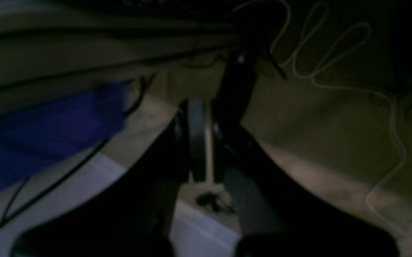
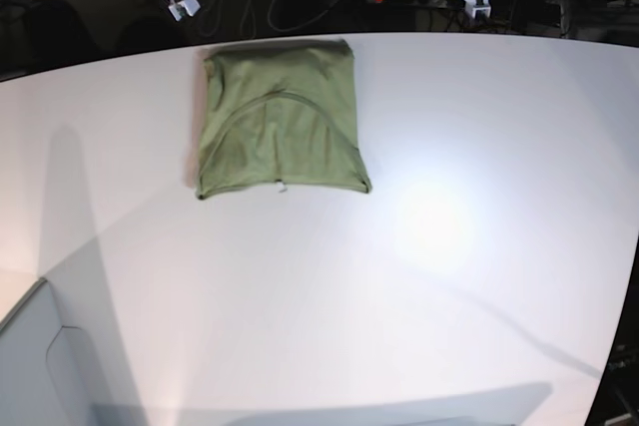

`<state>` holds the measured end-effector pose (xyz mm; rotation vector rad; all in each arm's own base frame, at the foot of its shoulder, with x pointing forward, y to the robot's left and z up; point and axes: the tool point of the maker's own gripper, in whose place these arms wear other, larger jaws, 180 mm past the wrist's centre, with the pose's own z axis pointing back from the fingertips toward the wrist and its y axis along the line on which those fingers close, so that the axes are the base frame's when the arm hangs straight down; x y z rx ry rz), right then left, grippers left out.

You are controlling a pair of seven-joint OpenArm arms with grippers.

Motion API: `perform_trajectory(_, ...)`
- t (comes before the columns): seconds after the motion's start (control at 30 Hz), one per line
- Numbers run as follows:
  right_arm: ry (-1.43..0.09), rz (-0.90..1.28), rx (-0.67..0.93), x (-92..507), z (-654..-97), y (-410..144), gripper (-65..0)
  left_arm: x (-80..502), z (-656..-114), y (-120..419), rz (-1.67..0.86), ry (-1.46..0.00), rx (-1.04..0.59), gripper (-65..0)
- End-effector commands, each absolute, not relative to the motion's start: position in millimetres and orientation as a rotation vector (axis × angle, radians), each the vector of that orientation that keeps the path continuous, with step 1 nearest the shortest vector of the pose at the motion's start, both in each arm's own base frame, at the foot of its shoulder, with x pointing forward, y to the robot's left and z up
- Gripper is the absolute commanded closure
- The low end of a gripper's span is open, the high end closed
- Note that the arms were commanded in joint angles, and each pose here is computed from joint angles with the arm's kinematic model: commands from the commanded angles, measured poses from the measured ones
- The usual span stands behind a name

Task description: Fold the T-shirt properly

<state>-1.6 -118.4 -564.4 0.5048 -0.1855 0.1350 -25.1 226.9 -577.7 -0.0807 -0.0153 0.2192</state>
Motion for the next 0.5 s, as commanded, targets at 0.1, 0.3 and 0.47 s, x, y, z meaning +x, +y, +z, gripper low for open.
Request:
perform_trajectory(0.1,-0.201,-0.044,0.318,1,-600,-159,-0.1,-24,-596,223,0.174,-0.058,-0.069,0.0)
perform_trajectory(0.3,-0.207,-0.102,-0.037,-23,-633,-202,-0.1,-35,-617,217,0.096,-0.059,-0.055,0.0)
perform_trajectory(0.47,-0.232,0.011,-0.135,-19,-641,-199,-0.1,-40,-625,200,0.094,-0.071,-0.072,0.0)
